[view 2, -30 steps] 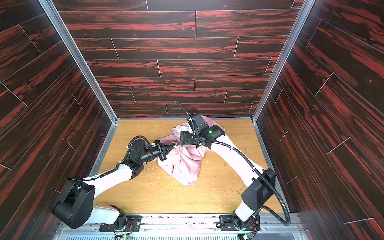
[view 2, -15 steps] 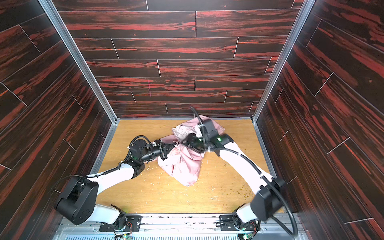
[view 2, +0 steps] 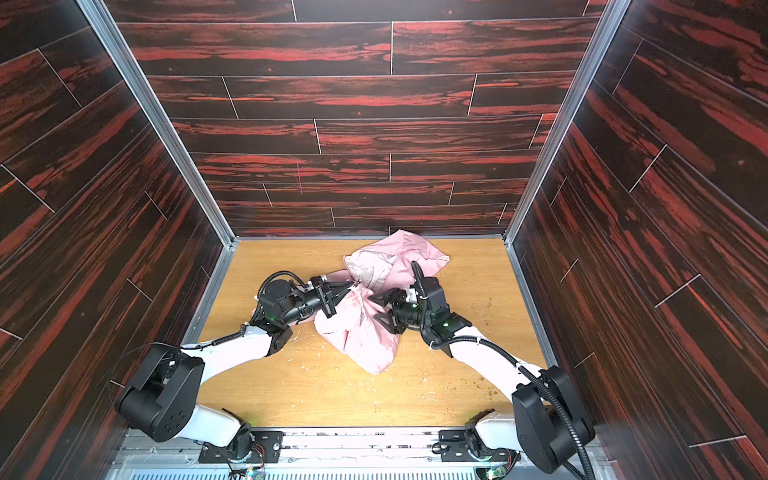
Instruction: Zip up the jacket
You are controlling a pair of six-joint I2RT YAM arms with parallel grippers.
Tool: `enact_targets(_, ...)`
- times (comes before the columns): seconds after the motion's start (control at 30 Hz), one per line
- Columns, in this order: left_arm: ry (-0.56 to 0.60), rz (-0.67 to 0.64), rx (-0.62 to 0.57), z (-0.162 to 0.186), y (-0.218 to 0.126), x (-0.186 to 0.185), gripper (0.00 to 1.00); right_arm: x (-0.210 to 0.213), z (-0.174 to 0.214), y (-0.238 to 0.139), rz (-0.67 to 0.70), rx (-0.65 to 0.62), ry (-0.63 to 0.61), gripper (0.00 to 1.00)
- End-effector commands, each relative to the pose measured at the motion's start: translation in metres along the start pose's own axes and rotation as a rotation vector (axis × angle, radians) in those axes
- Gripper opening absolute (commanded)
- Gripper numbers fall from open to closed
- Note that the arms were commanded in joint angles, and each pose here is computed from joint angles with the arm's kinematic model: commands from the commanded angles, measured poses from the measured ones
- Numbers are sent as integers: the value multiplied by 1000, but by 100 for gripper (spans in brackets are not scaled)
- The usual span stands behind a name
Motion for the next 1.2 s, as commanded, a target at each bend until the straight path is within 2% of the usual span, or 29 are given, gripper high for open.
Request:
enact_targets(0.0, 6, 10, 49, 11, -1, -1, 0, 43, -7, -4, -146, -43, -53, 66)
enact_targets(0.13, 6, 11, 56, 13, -1, -4, 0, 51, -7, 6, -186, -19, -62, 63)
enact_targets(0.5, 18, 22, 75, 24, 2, -15, 0, 61, -8, 19, -207, 22, -87, 41)
enact_targets(0.63, 22, 33, 76, 26, 2, -19, 0, 54, -6, 20, -195, 29, -76, 38)
enact_targets(0.93, 18, 31, 79, 28, 4, -18, 0, 48, -4, 23, -196, 44, -71, 23)
enact_targets(1.17, 19, 28, 84, 29, 5, -17, 0, 49, -4, 26, -193, 54, -75, 19)
Point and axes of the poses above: each gripper's point midway between its finger pads, its own y axis out along the fingers, its own x axis along the line the jaws close on, z = x × y, the point moved 2 cm from there along -y, back along the fingers, and after that the axes turned 15 degrees about -y, right-handed, at the moved point
